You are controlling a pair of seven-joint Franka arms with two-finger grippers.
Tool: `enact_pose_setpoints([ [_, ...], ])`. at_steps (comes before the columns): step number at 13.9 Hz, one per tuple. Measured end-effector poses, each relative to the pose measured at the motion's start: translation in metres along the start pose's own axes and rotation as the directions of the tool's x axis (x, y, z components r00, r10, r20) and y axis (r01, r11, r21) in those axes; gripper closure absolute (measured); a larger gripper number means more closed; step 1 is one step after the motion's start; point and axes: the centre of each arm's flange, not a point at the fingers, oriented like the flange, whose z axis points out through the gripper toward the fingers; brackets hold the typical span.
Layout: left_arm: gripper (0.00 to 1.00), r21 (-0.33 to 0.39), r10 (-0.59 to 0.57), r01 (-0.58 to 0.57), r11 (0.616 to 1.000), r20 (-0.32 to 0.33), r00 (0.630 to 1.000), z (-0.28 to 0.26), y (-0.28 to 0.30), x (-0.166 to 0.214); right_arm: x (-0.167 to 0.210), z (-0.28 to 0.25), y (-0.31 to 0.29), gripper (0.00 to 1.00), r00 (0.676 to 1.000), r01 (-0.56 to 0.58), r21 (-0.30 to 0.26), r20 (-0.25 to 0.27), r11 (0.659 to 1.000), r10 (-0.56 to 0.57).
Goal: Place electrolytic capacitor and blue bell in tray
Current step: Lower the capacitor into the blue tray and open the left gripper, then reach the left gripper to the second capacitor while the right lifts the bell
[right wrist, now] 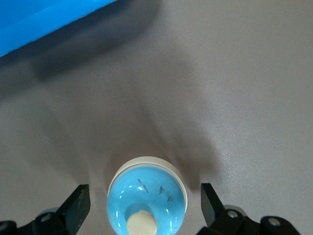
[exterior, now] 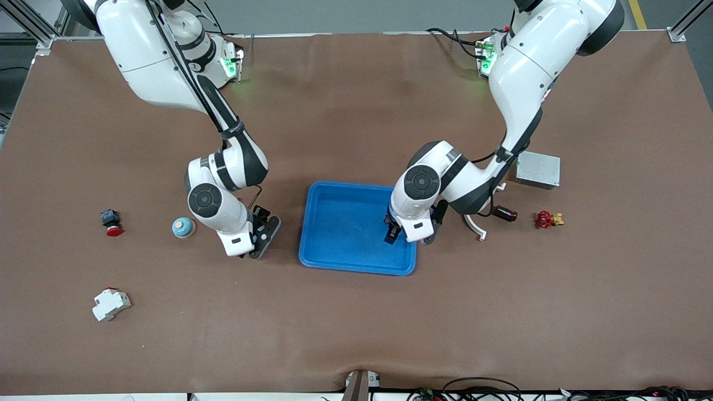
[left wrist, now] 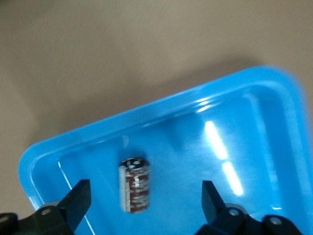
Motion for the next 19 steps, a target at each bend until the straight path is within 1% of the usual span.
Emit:
enact_pose_setpoints([
  [2,0.00,-0.024,-0.007,0.006,1.000,-0.041,0.999,-0.034,0.006,0.022,0.000,0.000,0.000,0.00,1.000,0.000,0.000,0.000,1.000,0.000],
  [5,0.00,-0.039,-0.009,0.006,0.999,-0.085,0.996,-0.083,0.008,0.061,0.000,0.000,0.000,0.00,1.000,0.000,-0.001,0.000,1.000,0.000],
  [6,0.00,-0.042,-0.007,0.003,0.999,-0.098,0.995,-0.097,0.008,0.077,0.000,0.000,0.001,0.09,1.000,0.000,-0.001,0.000,1.000,0.000],
  [7,0.00,-0.033,0.005,-0.009,0.999,-0.111,0.994,-0.108,0.006,0.095,-0.001,0.000,0.001,0.19,1.000,-0.001,-0.001,-0.001,1.000,0.001],
  [8,0.00,-0.013,0.024,-0.025,1.000,-0.122,0.992,-0.116,0.003,0.112,0.000,0.000,0.001,0.31,1.000,-0.001,-0.002,-0.001,1.000,0.001],
  [10,0.00,0.025,0.051,-0.048,0.999,-0.133,0.990,-0.121,-0.004,0.143,0.000,-0.002,0.002,0.32,1.000,-0.001,-0.002,-0.002,1.000,0.001],
  [12,0.00,0.048,0.079,-0.073,0.996,-0.136,0.988,-0.121,-0.012,0.177,0.000,-0.002,0.001,0.32,1.000,-0.006,0.003,0.000,1.000,0.006],
  [14,0.00,0.078,0.101,-0.091,0.993,-0.136,0.985,-0.118,-0.026,0.212,-0.001,-0.002,0.000,0.32,0.999,-0.031,0.033,0.012,0.999,0.031],
  [16,0.00,0.113,0.130,-0.116,0.987,-0.129,0.983,-0.112,-0.043,0.247,0.000,-0.007,-0.002,0.32,0.995,-0.095,0.065,0.037,0.993,0.093],
  [19,0.00,0.171,0.180,-0.161,0.972,-0.097,0.979,-0.094,-0.070,0.298,0.013,-0.038,-0.014,0.32,0.973,-0.227,0.079,0.068,0.971,0.222],
])
